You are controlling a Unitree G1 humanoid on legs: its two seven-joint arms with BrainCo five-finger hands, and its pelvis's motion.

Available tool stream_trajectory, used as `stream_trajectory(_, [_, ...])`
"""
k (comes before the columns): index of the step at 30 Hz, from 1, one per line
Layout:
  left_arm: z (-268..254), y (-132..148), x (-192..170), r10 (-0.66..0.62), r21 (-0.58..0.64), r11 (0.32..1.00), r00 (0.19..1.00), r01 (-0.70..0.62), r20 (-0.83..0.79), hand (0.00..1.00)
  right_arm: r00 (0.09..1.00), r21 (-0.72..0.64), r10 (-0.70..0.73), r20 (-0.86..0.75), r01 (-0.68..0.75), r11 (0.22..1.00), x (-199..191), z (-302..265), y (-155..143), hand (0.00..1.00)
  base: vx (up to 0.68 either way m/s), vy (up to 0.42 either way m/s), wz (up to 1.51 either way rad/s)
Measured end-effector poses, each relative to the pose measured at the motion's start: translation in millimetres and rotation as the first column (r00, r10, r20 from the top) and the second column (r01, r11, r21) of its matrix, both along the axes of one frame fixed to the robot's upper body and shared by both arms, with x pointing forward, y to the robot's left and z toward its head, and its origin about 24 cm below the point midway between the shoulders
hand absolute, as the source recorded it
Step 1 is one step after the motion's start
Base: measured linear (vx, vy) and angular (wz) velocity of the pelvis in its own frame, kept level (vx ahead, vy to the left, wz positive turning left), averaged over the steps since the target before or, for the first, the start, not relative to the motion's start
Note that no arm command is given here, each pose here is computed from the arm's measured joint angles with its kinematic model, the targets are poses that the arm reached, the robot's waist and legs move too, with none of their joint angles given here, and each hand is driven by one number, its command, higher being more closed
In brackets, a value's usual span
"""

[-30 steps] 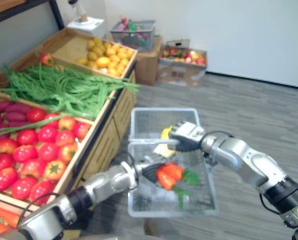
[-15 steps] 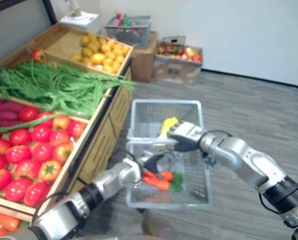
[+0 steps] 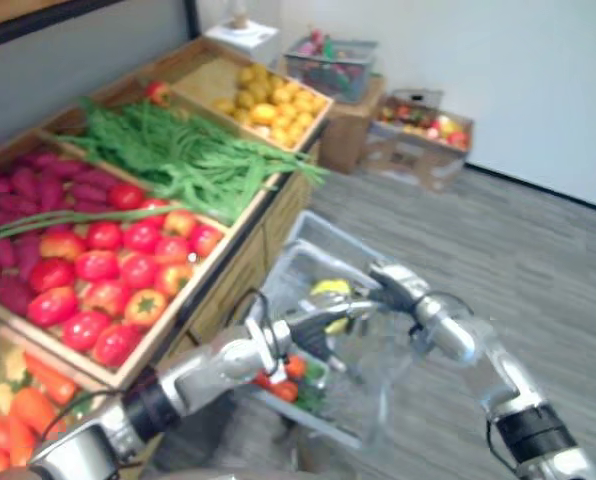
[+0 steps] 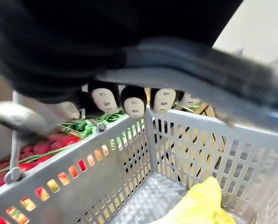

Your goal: Pick vegetable in the basket

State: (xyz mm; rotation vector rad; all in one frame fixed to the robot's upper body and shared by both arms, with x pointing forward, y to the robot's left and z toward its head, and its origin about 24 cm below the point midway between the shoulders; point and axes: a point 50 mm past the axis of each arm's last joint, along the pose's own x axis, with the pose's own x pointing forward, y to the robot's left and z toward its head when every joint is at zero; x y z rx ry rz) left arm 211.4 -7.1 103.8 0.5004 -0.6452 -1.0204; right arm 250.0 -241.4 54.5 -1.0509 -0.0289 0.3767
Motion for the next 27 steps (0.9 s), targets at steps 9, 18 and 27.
stream_trajectory(9, [34,51,-22,-0.047,-0.204,0.978,0.996,0.030,-0.075,0.00,0.547,0.083,-0.755,-0.362,0.825,0.559,-104,-112,-92,1.00,-0.07,-0.002,1.00])
stream_trajectory(18, [56,108,-15,0.290,-0.389,0.876,0.956,-0.285,-0.049,0.00,0.121,0.045,-0.848,-0.516,0.992,0.114,-184,-154,-101,1.00,-0.03,0.039,0.86])
stream_trajectory(27, [2,216,-8,0.887,-0.367,0.234,0.352,-0.900,-0.298,0.00,-0.107,-0.001,-0.703,-0.703,0.989,-0.150,-224,-197,-48,1.00,0.05,-0.027,0.64])
